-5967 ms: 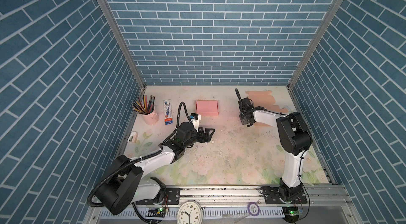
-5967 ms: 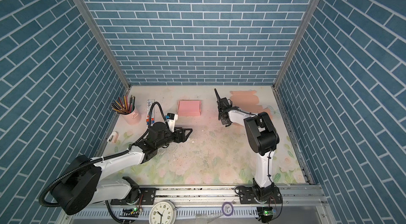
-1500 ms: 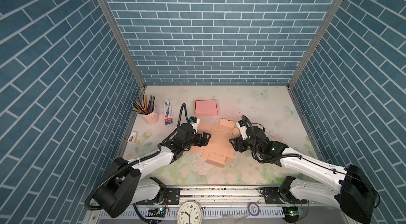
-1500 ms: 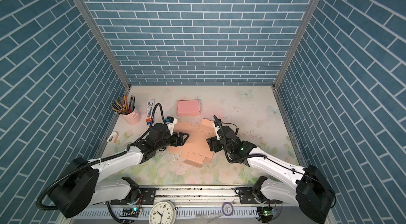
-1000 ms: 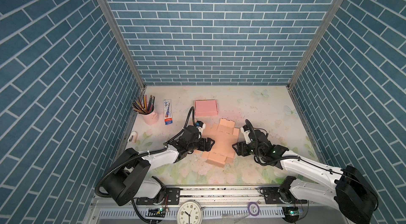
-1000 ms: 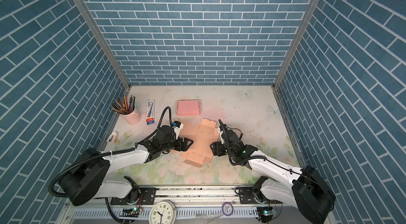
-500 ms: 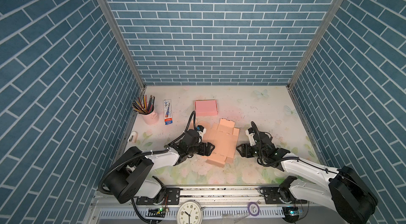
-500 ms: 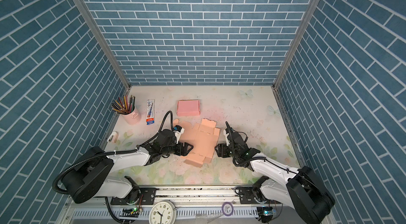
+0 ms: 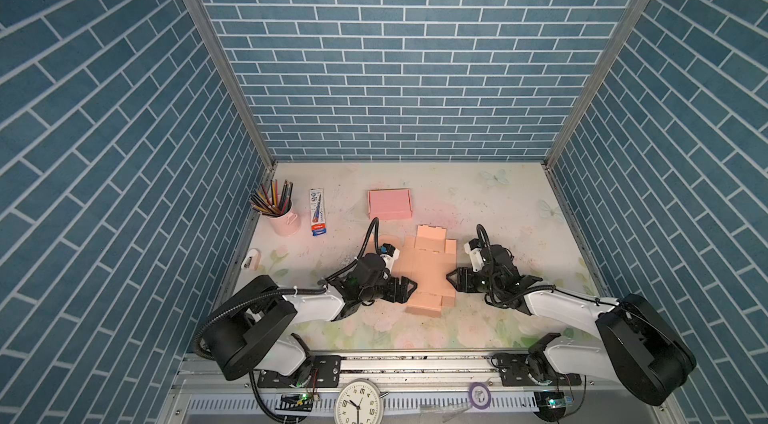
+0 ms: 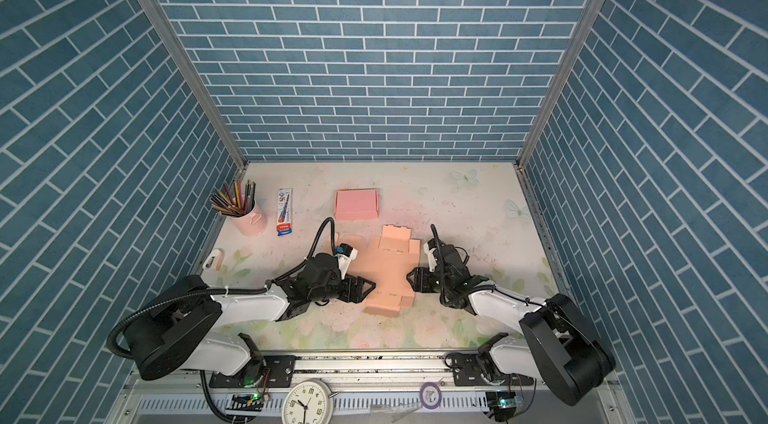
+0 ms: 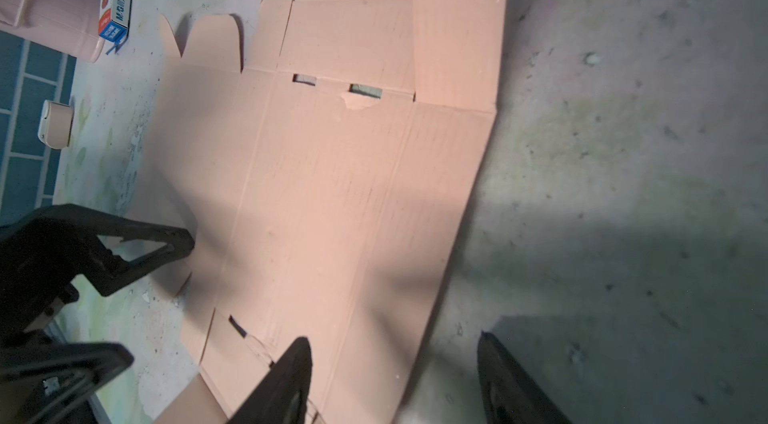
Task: Fold the paper box
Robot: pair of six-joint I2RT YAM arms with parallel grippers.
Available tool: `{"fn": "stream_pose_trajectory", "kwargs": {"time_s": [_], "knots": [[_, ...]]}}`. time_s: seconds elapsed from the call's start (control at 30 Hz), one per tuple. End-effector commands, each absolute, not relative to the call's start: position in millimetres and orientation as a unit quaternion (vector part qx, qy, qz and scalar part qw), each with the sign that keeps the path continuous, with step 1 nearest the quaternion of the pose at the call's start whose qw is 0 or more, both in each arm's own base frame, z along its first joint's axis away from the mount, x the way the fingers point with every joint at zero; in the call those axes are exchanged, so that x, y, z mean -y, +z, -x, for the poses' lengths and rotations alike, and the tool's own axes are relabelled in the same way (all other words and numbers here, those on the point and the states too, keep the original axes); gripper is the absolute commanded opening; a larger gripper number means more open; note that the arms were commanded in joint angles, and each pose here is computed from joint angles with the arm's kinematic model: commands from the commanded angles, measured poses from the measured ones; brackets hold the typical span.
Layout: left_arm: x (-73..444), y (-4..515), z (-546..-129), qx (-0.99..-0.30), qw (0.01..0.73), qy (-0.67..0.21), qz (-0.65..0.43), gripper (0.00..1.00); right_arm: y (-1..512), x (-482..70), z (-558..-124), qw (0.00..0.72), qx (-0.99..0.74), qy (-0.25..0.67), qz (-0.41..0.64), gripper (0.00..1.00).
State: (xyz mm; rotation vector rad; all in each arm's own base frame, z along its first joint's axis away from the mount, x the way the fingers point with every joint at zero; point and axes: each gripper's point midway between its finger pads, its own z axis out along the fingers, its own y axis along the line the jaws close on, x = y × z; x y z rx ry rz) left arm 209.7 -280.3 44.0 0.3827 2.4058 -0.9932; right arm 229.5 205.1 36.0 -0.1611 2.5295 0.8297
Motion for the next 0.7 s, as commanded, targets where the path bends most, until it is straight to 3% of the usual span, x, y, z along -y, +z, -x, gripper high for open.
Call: {"fn": "stream_pose_trajectory", "kwargs": {"time_s": [0.0, 0.4, 0.67], "knots": [[280, 26, -190, -0.903, 0.205, -0.358, -0.116, 0.88, 41, -211, -235, 0.216, -0.920, 0.324, 0.041, 0.64], [282, 43, -194, -0.907, 0.209, -0.363, -0.044, 0.88, 45, -194, -241, 0.181, -0.924, 0.335, 0.019, 0.58], [281, 67, -203, -0.909, 0.225, -0.345, -0.066, 0.88, 47, -193, -244, 0.171, -0.925, 0.340, 0.011, 0.58]]}}
